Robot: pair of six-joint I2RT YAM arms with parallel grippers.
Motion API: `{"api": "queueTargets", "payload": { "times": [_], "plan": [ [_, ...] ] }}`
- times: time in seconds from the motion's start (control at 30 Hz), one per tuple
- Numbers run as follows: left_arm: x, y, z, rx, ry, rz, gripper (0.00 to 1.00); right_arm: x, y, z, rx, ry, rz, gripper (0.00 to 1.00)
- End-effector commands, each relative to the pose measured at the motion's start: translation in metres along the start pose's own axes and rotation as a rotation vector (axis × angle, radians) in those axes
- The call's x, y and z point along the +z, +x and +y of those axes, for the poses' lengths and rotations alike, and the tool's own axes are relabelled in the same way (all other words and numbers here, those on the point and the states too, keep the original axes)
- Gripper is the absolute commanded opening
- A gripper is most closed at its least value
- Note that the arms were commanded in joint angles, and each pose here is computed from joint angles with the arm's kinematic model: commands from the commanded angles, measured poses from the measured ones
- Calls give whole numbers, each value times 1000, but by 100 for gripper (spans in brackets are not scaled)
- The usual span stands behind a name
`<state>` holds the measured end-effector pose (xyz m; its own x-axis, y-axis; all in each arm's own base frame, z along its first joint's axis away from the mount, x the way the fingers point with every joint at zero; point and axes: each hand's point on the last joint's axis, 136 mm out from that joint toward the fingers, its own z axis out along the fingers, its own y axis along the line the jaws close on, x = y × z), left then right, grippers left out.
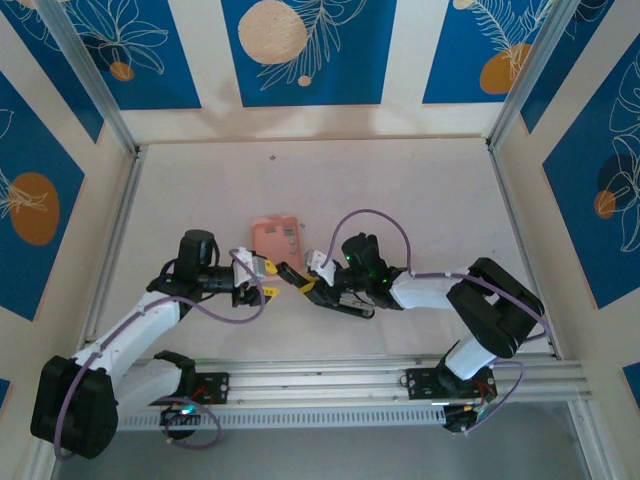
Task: Load the staples into the stapler
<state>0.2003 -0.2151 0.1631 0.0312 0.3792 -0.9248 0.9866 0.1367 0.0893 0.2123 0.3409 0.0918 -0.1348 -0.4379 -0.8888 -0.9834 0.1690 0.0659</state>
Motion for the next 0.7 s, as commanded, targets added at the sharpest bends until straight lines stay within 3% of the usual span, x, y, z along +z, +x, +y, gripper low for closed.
{"api": "queueTargets", "payload": {
  "times": [0.0,0.43,0.67],
  "plan": [
    [0,-6,-4,60,42,-45,52,0,-35,34,-175,-129,-127,13],
    [-12,-2,-3,6,-41,35,57,-15,-26,20,-92,-48,-126,12],
    [-7,-8,-4,8,0,-15,56,-20,-28,28,-119,-60,-135,12]
  ]
}}
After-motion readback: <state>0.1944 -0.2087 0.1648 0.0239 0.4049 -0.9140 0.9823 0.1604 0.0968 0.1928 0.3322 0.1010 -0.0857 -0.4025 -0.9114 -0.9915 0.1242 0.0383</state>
